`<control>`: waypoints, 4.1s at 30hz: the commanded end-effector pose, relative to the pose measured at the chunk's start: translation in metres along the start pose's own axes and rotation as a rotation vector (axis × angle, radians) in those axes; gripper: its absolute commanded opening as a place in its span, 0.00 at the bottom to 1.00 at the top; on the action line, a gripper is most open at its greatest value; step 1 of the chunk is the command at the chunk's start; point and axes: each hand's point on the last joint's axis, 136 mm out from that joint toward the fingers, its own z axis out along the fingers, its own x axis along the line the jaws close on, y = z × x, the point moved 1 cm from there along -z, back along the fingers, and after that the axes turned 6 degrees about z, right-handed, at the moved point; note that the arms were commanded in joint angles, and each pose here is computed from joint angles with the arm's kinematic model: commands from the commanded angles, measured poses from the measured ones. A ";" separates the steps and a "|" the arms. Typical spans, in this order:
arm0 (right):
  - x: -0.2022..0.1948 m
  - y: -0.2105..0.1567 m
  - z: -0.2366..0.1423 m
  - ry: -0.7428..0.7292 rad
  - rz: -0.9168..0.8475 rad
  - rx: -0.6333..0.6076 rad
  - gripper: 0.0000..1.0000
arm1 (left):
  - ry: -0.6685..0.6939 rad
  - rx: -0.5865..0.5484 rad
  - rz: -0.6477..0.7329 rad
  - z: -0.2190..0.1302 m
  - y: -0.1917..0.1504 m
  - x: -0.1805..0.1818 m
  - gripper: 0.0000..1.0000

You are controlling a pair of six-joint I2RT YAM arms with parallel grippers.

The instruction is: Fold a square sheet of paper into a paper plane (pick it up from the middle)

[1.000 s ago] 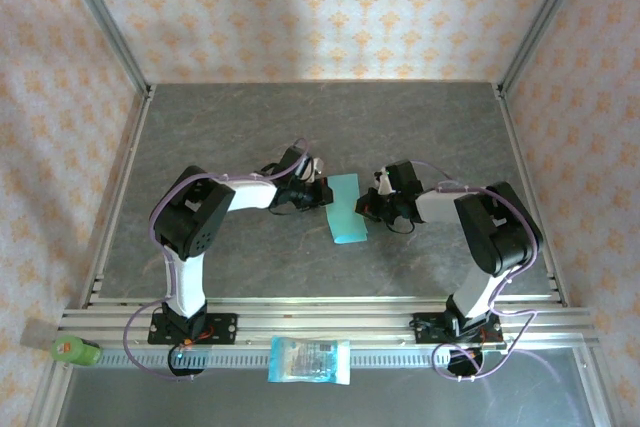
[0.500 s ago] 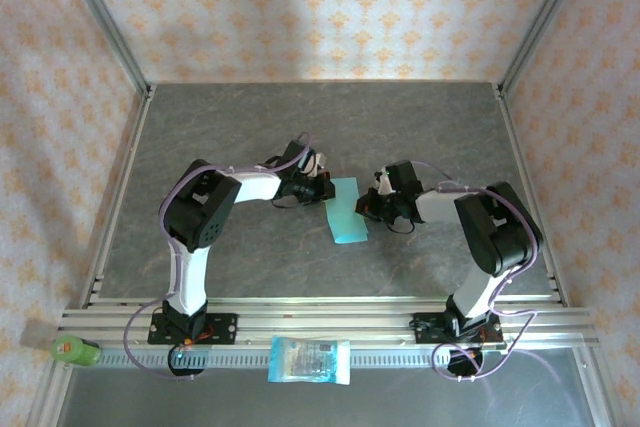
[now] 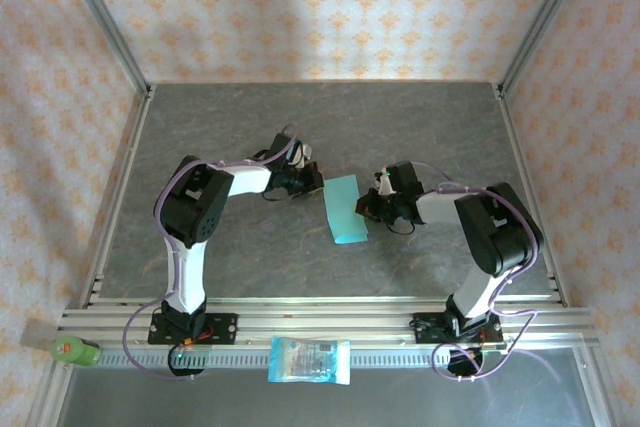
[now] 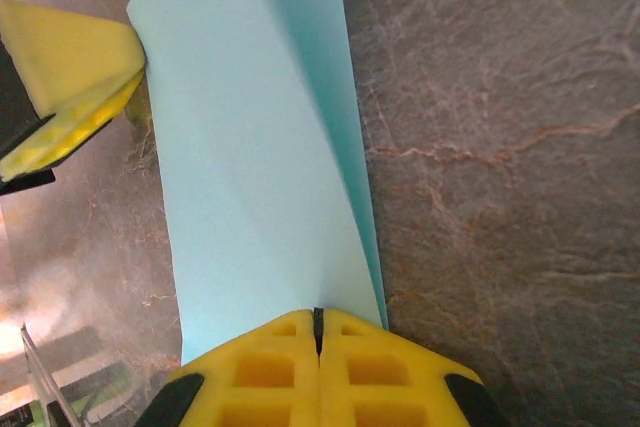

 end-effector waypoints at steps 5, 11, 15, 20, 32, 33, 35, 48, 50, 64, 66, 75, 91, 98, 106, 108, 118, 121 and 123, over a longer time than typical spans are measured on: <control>-0.078 -0.044 -0.001 -0.280 0.150 0.104 0.00 | 0.081 -0.109 -0.039 -0.012 0.029 0.013 0.00; -0.077 -0.043 -0.001 -0.278 0.151 0.099 0.00 | -0.037 -0.125 0.050 -0.029 0.029 -0.036 0.00; -0.077 -0.042 -0.001 -0.278 0.152 0.096 0.00 | -0.090 -0.071 0.083 -0.018 0.012 -0.050 0.00; -0.078 -0.042 0.000 -0.282 0.154 0.099 0.00 | -0.078 -0.008 0.077 0.005 -0.002 -0.040 0.00; -0.079 -0.043 0.000 -0.285 0.153 0.104 0.00 | 0.067 -0.051 -0.022 0.017 0.023 0.019 0.00; -0.080 -0.045 0.000 -0.286 0.154 0.107 0.00 | 0.078 -0.059 -0.030 0.015 0.026 0.023 0.00; -0.079 -0.044 0.000 -0.284 0.154 0.106 0.00 | 0.086 -0.071 -0.039 0.011 0.031 0.027 0.00; -0.078 -0.044 -0.002 -0.276 0.154 0.100 0.00 | 0.013 -0.141 0.021 -0.030 0.032 -0.026 0.00; -0.077 -0.043 -0.002 -0.274 0.155 0.096 0.00 | -0.011 -0.127 0.045 -0.031 0.018 -0.041 0.00; -0.077 -0.042 -0.002 -0.277 0.160 0.088 0.00 | -0.106 0.035 0.058 -0.003 -0.078 -0.068 0.00; -0.077 -0.042 -0.002 -0.278 0.157 0.085 0.00 | -0.081 0.044 0.050 0.000 -0.085 -0.057 0.00; -0.081 -0.045 -0.002 -0.283 0.164 0.088 0.00 | 0.066 0.107 0.036 -0.002 -0.129 0.005 0.00; -0.084 -0.048 -0.004 -0.287 0.170 0.081 0.00 | -0.094 -0.003 0.071 -0.026 -0.097 -0.075 0.00; -0.083 -0.047 -0.003 -0.282 0.171 0.081 0.00 | -0.098 0.050 0.060 -0.004 -0.113 -0.073 0.00; -0.085 -0.049 -0.003 -0.287 0.168 0.086 0.00 | 0.008 0.130 0.060 0.002 -0.148 -0.022 0.00; -0.086 -0.049 -0.003 -0.289 0.169 0.086 0.00 | 0.025 0.148 0.072 -0.003 -0.156 -0.014 0.00; -0.086 -0.050 -0.003 -0.285 0.171 0.085 0.00 | 0.003 0.141 0.133 -0.034 -0.163 -0.023 0.00; -0.085 -0.050 -0.004 -0.285 0.170 0.082 0.00 | -0.067 0.073 0.138 -0.042 -0.145 -0.048 0.00; -0.085 -0.050 -0.005 -0.284 0.171 0.078 0.00 | -0.089 0.048 0.137 -0.042 -0.134 -0.059 0.00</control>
